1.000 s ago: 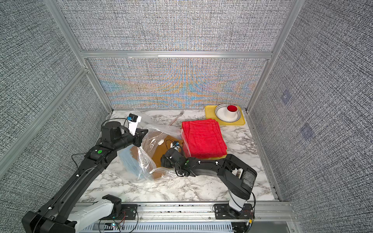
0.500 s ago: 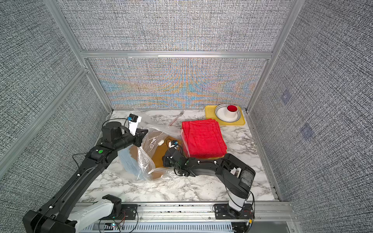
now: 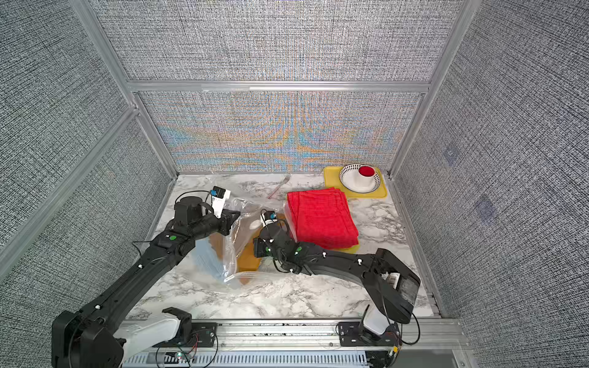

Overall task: Take the trousers out of the vacuum bag
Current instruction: Take out the trousers from the vacuum bag, then place the trousers at the center of the board.

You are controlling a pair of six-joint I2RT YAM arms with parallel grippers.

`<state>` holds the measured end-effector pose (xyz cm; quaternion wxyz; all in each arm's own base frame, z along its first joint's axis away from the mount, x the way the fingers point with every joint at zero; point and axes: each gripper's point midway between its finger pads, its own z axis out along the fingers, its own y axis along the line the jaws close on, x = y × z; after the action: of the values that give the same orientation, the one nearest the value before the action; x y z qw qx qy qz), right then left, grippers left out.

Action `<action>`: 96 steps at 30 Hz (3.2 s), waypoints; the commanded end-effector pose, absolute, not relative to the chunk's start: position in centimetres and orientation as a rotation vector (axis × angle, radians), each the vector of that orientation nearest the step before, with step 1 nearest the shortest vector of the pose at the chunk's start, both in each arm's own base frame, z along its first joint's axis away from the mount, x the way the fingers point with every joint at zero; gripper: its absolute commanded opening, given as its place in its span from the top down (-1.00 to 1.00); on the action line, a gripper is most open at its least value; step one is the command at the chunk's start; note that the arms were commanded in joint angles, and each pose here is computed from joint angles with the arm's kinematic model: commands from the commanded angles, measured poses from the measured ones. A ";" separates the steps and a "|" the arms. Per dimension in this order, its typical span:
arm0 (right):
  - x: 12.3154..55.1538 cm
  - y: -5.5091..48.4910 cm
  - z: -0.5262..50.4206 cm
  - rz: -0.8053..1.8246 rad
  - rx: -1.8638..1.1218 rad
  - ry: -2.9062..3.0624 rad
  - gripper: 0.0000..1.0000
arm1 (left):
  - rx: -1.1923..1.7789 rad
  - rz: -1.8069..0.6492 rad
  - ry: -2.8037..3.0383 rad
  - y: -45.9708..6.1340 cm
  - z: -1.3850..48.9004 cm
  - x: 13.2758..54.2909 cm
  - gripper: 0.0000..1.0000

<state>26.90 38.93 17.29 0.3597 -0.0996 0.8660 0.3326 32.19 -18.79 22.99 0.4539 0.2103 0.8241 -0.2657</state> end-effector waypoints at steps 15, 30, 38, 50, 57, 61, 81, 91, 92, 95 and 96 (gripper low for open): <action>21.1 37.1 30.0 0.916 -0.814 1.939 1.00 | 0.502 -0.598 2.039 -18.7 22.0 34.0 1.00; 18.2 32.4 41.4 1.015 -0.778 1.655 1.00 | 0.459 -0.550 2.125 -17.7 17.9 33.9 1.00; 20.5 28.0 47.6 0.918 -0.585 1.577 1.00 | 0.374 -0.453 2.185 -16.0 15.8 34.0 1.00; 25.7 20.8 51.5 0.779 -0.298 1.541 1.00 | 0.227 -0.258 2.277 -12.9 13.5 34.9 1.00; 27.9 19.1 53.5 0.740 -0.282 1.501 1.00 | 0.188 -0.204 2.312 -12.0 12.6 34.8 1.00; 29.7 18.3 53.5 0.697 -0.278 1.496 1.00 | 0.118 -0.116 2.309 -10.4 12.9 34.9 1.00; 41.9 14.1 48.0 0.815 -0.347 1.501 1.00 | -0.309 0.088 2.134 -1.7 18.4 34.6 1.00; 45.8 14.6 46.0 0.899 -0.419 1.511 1.00 | -0.320 0.099 2.135 -1.1 18.4 34.3 1.00; 46.0 14.7 45.8 0.909 -0.430 1.510 1.00 | -0.323 0.102 2.135 -1.0 18.4 34.2 1.00; 46.6 14.9 45.0 0.926 -0.444 1.516 1.00 | -0.322 0.107 2.130 -0.8 18.5 34.1 1.00; 46.9 15.0 44.8 0.929 -0.448 1.517 1.00 | -0.323 0.109 2.128 -0.7 18.5 34.0 1.00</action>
<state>47.37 14.40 41.06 0.5580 -0.1436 0.7150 0.3959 34.04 -1.39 18.09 0.4654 -0.1247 0.8757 0.0317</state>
